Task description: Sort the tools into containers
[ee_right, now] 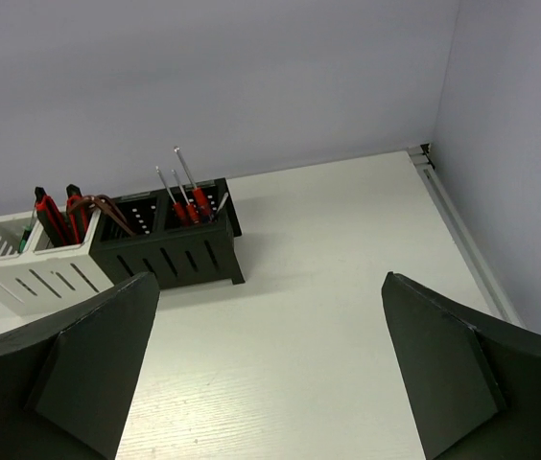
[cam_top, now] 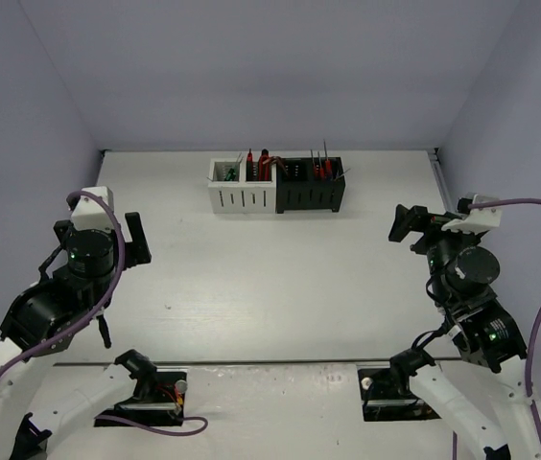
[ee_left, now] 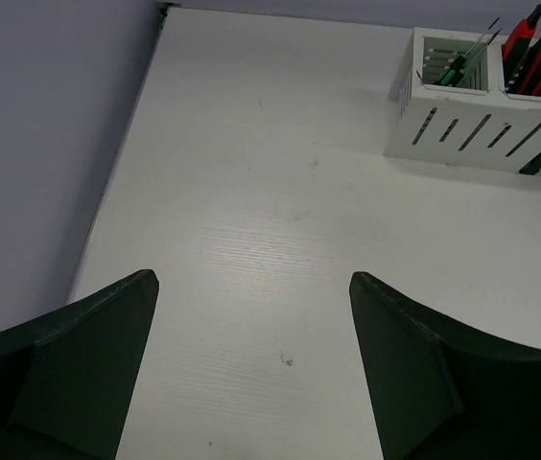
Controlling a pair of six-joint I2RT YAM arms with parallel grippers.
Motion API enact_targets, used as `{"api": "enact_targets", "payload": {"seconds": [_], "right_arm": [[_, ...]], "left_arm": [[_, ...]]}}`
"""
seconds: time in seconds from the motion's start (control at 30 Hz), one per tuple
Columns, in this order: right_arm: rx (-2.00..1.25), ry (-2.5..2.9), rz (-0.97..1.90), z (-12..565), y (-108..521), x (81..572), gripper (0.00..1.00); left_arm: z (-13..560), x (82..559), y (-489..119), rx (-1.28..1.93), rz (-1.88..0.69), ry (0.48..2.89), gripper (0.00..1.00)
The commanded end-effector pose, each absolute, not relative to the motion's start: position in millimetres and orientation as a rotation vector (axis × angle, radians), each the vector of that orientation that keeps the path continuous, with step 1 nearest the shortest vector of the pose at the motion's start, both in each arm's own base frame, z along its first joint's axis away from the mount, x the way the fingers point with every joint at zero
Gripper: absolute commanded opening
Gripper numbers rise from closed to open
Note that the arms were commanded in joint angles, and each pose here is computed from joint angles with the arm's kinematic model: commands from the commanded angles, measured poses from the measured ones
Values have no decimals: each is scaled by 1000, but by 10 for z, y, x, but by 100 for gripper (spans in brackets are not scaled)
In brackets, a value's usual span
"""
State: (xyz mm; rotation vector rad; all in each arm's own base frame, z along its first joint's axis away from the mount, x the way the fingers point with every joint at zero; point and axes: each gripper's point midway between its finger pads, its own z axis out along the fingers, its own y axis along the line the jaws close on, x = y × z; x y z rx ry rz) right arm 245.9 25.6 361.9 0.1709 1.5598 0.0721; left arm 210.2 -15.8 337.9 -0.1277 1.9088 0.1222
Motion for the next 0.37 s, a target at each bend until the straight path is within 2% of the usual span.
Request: {"api": "enact_targets", "payload": {"seconds": [0.0,0.33], "right_arm": [[211,1485,104,3896,257,2488,100],[178,1496,125,3893,335,2527,100]], "left_arm": [[3549,2153,-183,-176,79,1857,78],[3399,2141,-295,-168,13,1895,78]]}}
